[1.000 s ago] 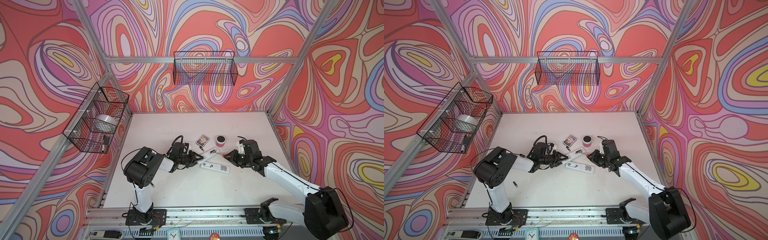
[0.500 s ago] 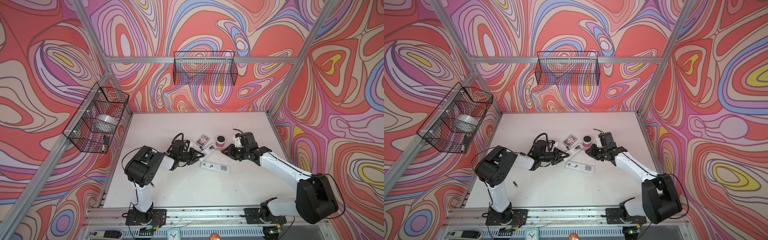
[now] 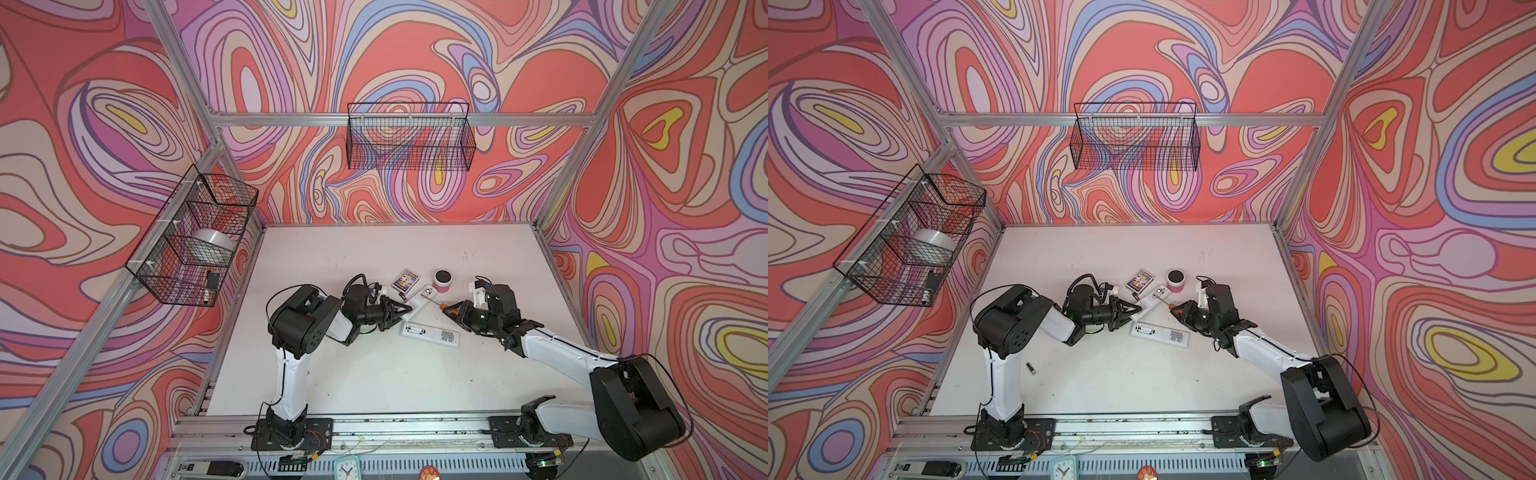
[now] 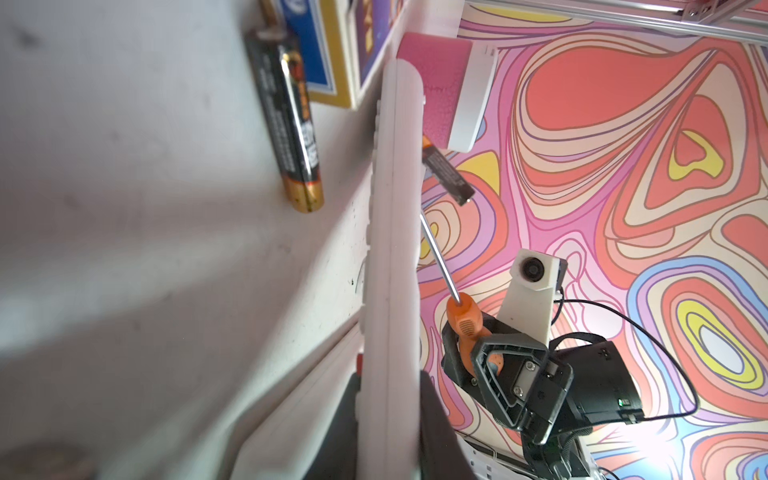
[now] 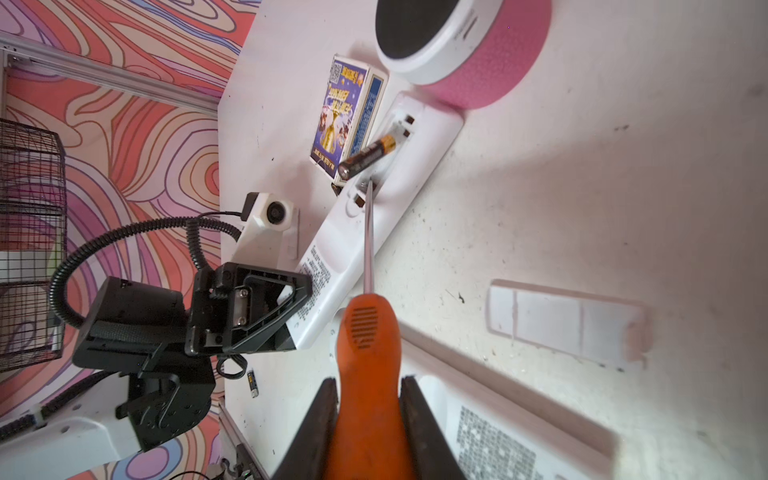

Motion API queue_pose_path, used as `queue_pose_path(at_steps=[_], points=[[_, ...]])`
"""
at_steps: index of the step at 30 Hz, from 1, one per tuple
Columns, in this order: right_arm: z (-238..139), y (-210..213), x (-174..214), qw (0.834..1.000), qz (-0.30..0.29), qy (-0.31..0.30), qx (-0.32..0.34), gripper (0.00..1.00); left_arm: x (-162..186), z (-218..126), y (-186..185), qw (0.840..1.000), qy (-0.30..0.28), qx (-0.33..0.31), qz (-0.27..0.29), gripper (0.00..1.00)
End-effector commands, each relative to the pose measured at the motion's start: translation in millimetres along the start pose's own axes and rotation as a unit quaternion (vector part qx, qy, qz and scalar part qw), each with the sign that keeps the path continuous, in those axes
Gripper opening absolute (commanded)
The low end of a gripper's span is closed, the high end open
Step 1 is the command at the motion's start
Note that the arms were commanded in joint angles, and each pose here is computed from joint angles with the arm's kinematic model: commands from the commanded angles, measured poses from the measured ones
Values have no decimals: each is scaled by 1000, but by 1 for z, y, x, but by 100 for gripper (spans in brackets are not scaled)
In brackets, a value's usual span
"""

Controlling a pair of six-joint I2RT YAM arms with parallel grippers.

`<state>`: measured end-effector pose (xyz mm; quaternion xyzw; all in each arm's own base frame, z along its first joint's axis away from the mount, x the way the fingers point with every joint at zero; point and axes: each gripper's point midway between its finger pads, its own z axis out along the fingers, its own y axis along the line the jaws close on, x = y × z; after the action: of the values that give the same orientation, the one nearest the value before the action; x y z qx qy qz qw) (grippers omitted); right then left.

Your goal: Unload the batteries from the remote control

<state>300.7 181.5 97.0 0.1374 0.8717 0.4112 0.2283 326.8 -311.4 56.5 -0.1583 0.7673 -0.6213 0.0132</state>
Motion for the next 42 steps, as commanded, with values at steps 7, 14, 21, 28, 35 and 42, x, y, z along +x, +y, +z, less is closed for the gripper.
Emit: queue_pose_path(at_steps=[7, 14, 21, 28, 35, 42], points=[[-3, -23, 67, 987, 18, 152, 41, 4, 18, 1, 11, 999, 26, -6, -36, 11], [-19, -37, 47, 985, -20, 116, 128, 4, 25, -3, 18, 999, 31, -21, -37, 11], [-26, -21, 25, 988, -37, 75, 126, 5, 39, -15, 18, 991, 62, -113, 21, 11], [-37, -9, 12, 989, -54, 53, 126, 5, 46, -45, 8, 951, 103, -256, 139, 12], [-38, -17, 13, 986, -50, 65, 143, 5, 43, -53, 1, 938, 105, -287, 164, 11], [-43, -19, 13, 986, -51, 61, 143, 5, 40, -64, -12, 917, 111, -317, 214, 12]])
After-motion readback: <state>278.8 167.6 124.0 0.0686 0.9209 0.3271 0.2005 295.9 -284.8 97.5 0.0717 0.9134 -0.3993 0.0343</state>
